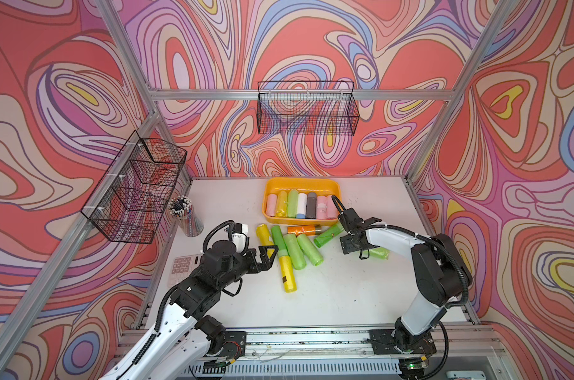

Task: Put the roll of trash bags into the storage box
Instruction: Pick up the roll of trash bags from the center of the board.

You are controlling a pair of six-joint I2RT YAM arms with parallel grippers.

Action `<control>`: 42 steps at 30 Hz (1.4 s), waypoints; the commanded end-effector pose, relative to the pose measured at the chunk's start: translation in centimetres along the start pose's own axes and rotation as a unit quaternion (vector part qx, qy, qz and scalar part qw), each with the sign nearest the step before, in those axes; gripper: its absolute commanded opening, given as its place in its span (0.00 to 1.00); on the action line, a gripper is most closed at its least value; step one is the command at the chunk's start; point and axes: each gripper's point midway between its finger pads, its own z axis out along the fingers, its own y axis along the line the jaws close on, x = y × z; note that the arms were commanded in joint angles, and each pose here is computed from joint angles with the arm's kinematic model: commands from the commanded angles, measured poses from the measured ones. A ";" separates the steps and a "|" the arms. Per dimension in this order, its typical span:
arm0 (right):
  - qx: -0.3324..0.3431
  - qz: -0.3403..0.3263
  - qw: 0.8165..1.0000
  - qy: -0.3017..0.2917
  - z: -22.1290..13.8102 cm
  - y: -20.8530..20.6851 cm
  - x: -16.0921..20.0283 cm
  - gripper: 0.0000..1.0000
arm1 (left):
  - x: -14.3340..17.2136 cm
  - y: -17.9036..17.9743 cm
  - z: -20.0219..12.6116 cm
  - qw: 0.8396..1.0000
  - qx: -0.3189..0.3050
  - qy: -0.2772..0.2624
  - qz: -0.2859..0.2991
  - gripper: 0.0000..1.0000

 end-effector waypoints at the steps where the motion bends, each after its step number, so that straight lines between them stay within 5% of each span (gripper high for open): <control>1: -0.007 -0.011 0.999 0.031 1.1 0.4 1.1 0.98 | 0.0 -0.1 -0.1 1.000 0.001 0.002 -0.004 1.00; 11: -0.001 -0.018 0.999 0.044 0.5 0.0 1.5 0.98 | 0.0 -0.4 0.4 1.000 0.006 0.007 -0.005 1.00; 27: -0.038 -0.007 0.998 0.051 0.5 1.3 2.1 0.71 | 0.0 -0.5 0.3 1.000 0.008 0.008 -0.005 1.00; 42: -0.083 0.012 0.996 0.040 -0.4 2.3 2.3 0.33 | 0.3 -0.4 0.8 1.000 0.008 0.012 -0.008 1.00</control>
